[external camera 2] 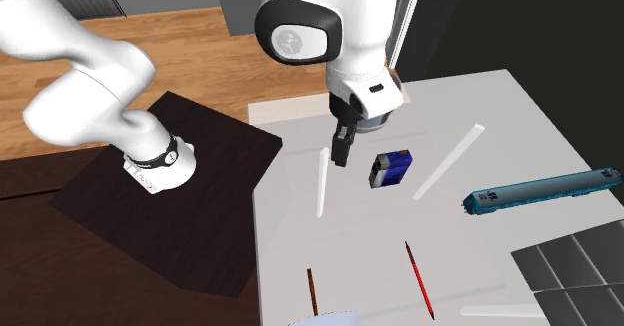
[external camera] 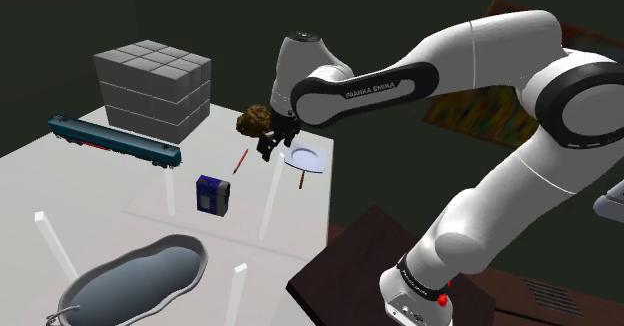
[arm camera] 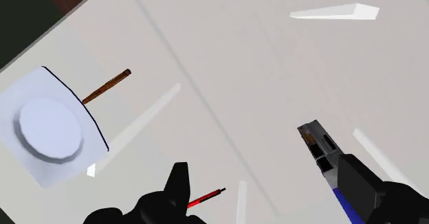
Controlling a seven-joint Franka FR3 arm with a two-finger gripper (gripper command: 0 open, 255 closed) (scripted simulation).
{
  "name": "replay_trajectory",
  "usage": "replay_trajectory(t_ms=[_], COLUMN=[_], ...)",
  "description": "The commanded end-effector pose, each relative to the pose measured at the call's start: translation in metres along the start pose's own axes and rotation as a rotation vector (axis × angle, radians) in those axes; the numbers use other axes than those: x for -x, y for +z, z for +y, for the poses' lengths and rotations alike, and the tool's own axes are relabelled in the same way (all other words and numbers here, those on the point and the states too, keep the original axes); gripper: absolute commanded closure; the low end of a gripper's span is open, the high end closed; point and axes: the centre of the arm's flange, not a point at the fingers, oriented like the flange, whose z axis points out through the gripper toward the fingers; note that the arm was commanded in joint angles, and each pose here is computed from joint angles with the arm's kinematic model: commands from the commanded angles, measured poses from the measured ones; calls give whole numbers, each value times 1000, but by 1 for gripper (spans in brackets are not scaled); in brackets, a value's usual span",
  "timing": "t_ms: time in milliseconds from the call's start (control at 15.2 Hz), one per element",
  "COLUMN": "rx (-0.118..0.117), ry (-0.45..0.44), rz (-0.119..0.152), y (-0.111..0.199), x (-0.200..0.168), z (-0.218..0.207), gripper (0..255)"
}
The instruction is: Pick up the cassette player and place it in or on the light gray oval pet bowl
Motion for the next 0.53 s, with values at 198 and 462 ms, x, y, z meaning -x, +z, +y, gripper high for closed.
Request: replay_trajectory(t_ms=[198, 462], rx=[-17, -30], ry=[-8, -15], rz=[-22, -39], y=[44, 81], x=[-32, -57], z=[-34, -62], gripper=[0, 0])
